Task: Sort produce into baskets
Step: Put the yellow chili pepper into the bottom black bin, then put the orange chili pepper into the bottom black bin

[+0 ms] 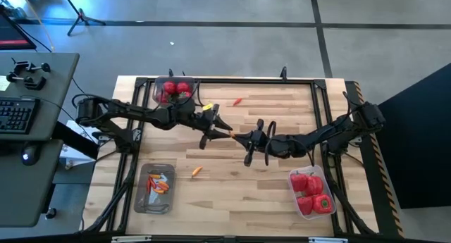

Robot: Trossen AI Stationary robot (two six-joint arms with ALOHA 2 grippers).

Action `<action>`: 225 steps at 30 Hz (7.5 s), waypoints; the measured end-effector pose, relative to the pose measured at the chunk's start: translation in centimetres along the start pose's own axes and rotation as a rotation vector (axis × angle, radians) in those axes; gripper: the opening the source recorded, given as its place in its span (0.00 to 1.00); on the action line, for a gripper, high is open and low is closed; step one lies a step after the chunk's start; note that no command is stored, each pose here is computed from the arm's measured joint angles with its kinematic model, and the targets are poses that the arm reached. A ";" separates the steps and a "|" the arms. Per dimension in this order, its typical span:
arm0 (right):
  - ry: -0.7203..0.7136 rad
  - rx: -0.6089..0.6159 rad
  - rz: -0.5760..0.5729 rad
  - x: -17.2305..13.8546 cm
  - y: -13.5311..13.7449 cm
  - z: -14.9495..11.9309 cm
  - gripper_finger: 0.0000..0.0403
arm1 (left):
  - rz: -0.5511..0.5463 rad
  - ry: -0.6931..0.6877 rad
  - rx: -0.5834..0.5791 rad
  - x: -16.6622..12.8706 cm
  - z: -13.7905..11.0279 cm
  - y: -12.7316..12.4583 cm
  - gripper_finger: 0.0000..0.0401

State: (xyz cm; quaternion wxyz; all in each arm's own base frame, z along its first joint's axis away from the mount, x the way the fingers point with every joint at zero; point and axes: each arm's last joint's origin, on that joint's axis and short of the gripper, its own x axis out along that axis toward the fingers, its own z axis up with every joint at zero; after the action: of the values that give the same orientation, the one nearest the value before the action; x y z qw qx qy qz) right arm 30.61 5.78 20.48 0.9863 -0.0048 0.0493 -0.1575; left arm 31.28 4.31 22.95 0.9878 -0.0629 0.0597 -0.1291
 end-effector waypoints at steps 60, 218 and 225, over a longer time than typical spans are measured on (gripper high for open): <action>0.338 0.102 0.037 0.8 -2.5 -3.2 0.52 | -0.076 0.997 -0.454 -12.2 -5.0 -15.1 0.00; 0.425 0.038 0.168 13.2 3.9 -4.1 0.59 | -0.125 1.126 -0.264 -14.9 -5.4 -16.3 0.00; 0.434 0.024 0.227 13.3 3.6 -4.1 0.59 | -0.105 1.166 -0.330 -15.1 -8.0 -16.1 0.02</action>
State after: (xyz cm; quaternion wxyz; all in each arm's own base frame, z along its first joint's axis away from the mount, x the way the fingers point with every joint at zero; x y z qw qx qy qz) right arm 43.94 5.06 15.01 0.9639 0.0462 0.2586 -0.0437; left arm 11.76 -8.06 18.87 0.7618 -0.1371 0.6070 -0.1798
